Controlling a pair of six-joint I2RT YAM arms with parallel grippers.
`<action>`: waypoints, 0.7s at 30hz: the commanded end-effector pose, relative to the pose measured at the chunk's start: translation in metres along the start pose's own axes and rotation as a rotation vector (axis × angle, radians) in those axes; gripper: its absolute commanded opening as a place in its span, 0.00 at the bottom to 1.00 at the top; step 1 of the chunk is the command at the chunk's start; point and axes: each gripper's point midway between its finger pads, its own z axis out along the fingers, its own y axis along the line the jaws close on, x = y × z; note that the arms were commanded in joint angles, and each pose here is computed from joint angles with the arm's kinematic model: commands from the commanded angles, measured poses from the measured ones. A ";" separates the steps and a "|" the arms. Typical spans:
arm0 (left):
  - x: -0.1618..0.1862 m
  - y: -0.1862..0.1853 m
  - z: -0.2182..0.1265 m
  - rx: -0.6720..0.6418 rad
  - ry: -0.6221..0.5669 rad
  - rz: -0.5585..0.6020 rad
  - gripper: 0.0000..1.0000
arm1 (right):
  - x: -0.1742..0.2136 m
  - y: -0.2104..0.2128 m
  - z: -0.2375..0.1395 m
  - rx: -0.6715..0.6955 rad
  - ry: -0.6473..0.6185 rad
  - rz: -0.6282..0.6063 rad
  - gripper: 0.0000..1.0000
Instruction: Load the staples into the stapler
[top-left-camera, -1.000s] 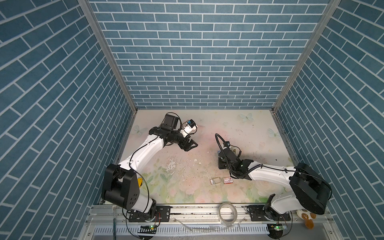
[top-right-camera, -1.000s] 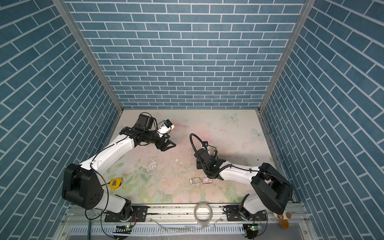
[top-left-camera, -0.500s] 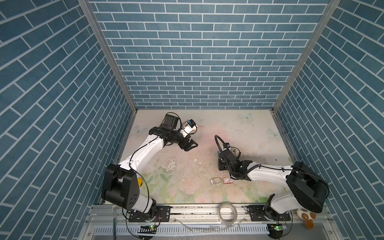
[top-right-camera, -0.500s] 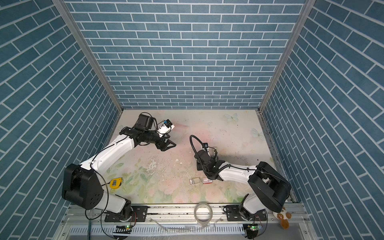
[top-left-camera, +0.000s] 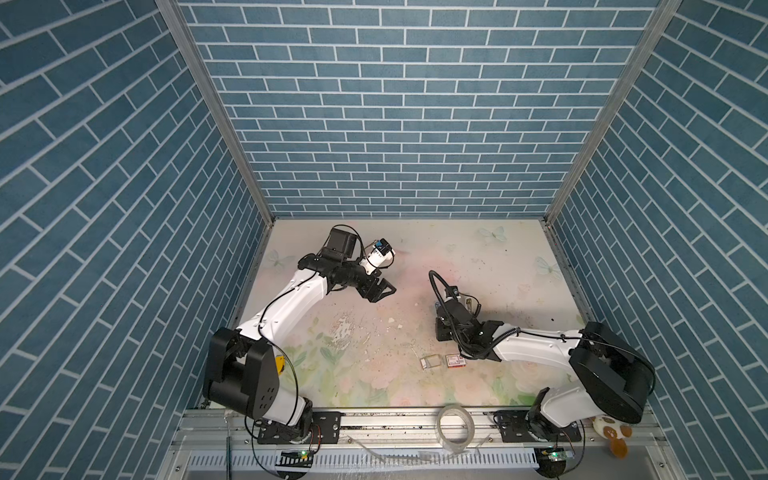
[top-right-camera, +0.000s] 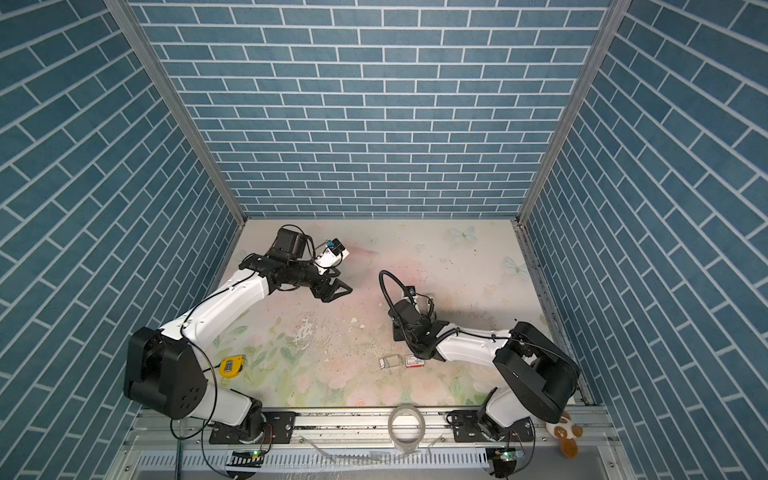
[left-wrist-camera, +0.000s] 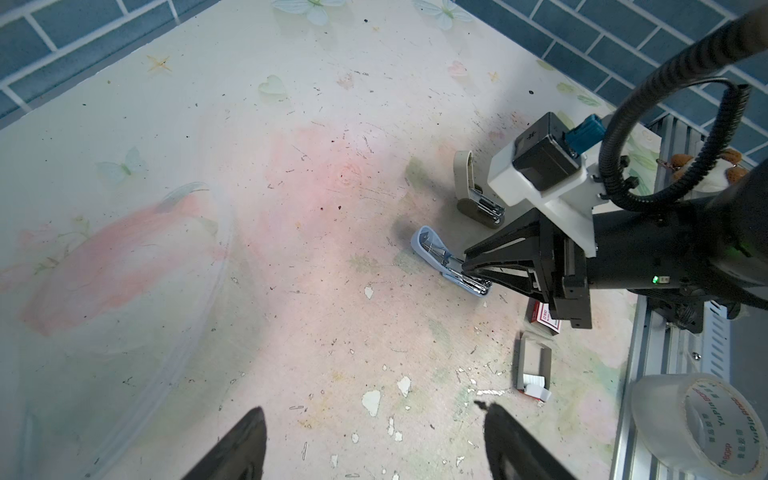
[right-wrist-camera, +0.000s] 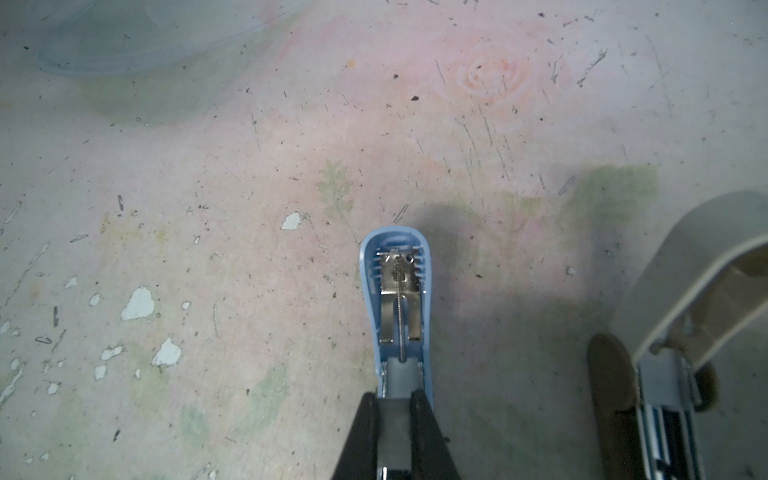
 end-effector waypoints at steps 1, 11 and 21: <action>0.006 -0.003 0.005 0.019 0.012 -0.012 0.83 | 0.006 -0.009 0.000 0.026 0.004 0.010 0.11; 0.006 -0.003 0.005 0.018 0.013 -0.012 0.83 | 0.009 -0.010 0.001 0.022 0.007 0.015 0.11; 0.007 -0.003 0.007 0.022 0.017 -0.015 0.83 | 0.010 -0.011 0.000 0.021 0.012 0.024 0.11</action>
